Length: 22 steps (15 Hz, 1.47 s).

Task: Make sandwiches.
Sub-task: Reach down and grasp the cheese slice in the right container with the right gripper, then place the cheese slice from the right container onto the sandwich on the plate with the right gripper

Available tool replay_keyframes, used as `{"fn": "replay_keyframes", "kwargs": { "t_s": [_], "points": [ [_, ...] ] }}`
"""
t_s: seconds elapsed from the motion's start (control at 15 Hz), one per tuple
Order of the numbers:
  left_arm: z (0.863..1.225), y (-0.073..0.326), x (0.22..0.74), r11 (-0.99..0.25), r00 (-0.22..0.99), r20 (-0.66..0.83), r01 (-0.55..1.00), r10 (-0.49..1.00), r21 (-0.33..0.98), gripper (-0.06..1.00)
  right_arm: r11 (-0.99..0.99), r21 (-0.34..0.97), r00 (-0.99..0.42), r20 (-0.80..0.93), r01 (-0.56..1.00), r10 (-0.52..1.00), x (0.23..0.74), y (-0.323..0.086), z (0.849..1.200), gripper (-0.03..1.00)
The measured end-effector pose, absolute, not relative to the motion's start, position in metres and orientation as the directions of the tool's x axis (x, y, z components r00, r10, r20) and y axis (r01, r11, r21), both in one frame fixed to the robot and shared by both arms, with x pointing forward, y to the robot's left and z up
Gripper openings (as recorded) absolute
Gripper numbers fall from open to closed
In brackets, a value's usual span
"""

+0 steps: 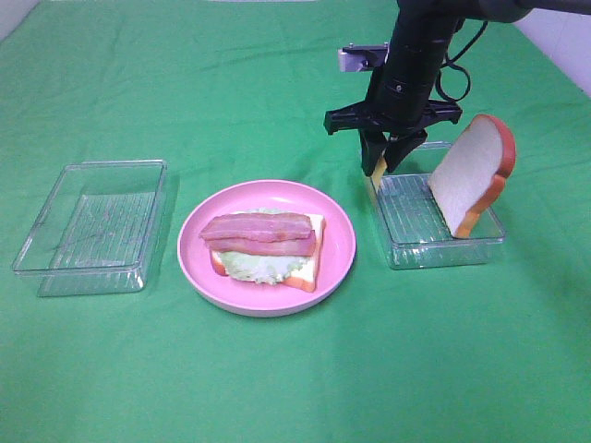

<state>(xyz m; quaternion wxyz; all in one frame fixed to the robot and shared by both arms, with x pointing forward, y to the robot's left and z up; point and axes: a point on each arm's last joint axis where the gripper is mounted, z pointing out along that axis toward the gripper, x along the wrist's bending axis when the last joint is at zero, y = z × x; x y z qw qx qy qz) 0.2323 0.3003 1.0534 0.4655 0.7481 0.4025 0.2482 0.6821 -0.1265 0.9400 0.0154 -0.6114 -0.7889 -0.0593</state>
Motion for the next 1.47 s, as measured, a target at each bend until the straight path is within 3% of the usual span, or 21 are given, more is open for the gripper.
{"fn": "replay_keyframes", "kwargs": {
  "t_s": [0.13, 0.2, 0.27, 0.53, 0.87, 1.13, 1.47],
  "points": [
    [1.053, 0.300, 0.232, -0.243, 0.553, -0.003, 0.371, 0.833, 0.896, 0.74, 0.245, 0.075, -0.252, 0.097, 0.967, 0.963, 0.682, -0.127, 0.940, 0.18],
    [1.053, 0.300, 0.232, -0.243, 0.553, -0.003, 0.371, 0.833, 0.896, 0.74, 0.245, 0.078, -0.252, 0.096, 0.966, 0.963, 0.682, -0.127, 0.940, 0.05],
    [1.053, 0.300, 0.232, -0.243, 0.553, -0.003, 0.371, 0.833, 0.896, 0.74, 0.245, 0.079, -0.252, 0.096, 0.966, 0.963, 0.682, -0.127, 0.940, 0.01],
    [1.053, 0.300, 0.232, -0.243, 0.553, -0.003, 0.371, 0.833, 0.896, 0.74, 0.271, 0.138, -0.289, 0.127, 0.953, 0.949, 0.687, -0.122, 0.967, 0.00],
    [1.053, 0.300, 0.232, -0.243, 0.553, -0.003, 0.371, 0.833, 0.896, 0.74, 0.351, 0.159, -0.385, 0.334, 0.923, 0.860, 0.671, -0.106, 0.999, 0.00],
    [1.053, 0.300, 0.232, -0.243, 0.553, -0.003, 0.371, 0.833, 0.896, 0.74, 0.399, 0.203, -0.445, 0.508, 0.894, 0.738, 0.662, -0.083, 1.008, 0.00],
    [1.053, 0.300, 0.232, -0.243, 0.553, -0.003, 0.371, 0.833, 0.896, 0.74, 0.528, 0.165, -0.524, 0.543, 0.833, 0.656, 0.627, -0.017, 0.989, 0.00]
  ]
}}
